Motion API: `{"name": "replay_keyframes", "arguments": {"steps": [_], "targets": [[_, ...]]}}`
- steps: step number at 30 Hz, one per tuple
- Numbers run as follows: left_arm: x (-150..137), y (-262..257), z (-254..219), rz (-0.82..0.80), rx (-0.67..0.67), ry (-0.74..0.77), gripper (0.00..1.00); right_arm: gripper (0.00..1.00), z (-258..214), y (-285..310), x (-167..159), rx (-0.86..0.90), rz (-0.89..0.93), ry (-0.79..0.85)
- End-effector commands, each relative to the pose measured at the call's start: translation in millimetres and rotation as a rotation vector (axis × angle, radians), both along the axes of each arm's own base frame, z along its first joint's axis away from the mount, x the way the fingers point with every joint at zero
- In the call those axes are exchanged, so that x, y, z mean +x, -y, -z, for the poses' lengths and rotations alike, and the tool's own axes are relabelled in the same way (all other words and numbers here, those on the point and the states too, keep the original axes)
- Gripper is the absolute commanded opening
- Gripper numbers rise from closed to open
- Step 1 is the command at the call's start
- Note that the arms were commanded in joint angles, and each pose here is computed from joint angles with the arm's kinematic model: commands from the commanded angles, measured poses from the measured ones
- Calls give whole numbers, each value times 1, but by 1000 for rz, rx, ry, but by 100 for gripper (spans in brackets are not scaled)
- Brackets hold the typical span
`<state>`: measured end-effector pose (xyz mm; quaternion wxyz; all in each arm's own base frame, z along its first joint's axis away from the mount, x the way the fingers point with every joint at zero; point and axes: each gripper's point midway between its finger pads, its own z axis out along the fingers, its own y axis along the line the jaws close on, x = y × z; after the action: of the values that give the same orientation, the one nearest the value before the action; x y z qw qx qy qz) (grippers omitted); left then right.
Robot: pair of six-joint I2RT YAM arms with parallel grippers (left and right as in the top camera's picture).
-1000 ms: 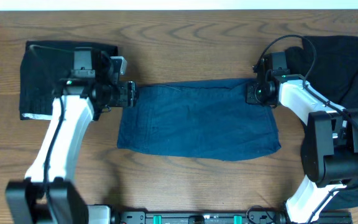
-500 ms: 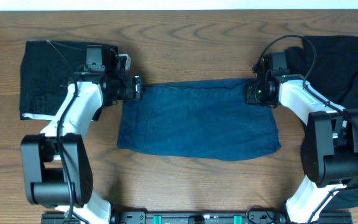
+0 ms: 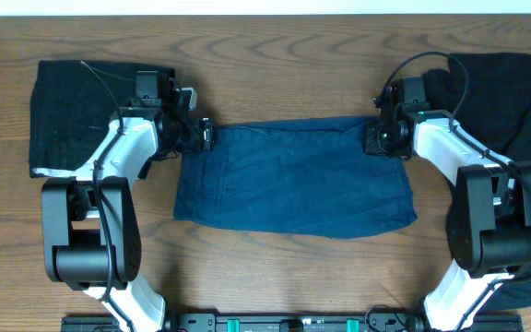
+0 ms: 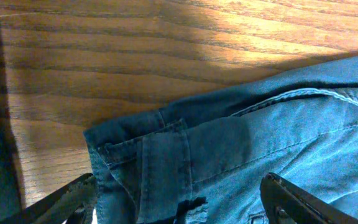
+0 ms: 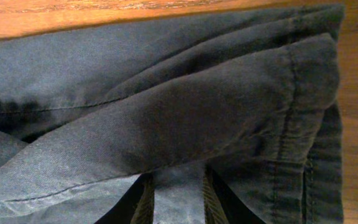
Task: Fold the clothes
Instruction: 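Hold both jeans ends and pull them apart to stretch the jeans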
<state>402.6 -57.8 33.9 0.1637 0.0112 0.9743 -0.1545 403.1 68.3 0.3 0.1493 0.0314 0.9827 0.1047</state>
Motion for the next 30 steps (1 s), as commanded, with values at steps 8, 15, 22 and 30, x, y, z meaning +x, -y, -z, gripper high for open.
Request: {"name": "replay_keyframes", "arguments": {"steps": [8,15,22,30], "targets": [[6,-1,0,-26,2,1,55,28,16,-7,-9,8,-29,-48],[2,-1,2,-25,3,-15,48,29,16,-7,-9,8,-28,-47],[2,-1,1,-26,2,-15,12,19,3,-12,-10,50,-37,-51],[-2,-1,3,-26,3,-34,10,40,-79,-3,-11,7,-125,69]]}}
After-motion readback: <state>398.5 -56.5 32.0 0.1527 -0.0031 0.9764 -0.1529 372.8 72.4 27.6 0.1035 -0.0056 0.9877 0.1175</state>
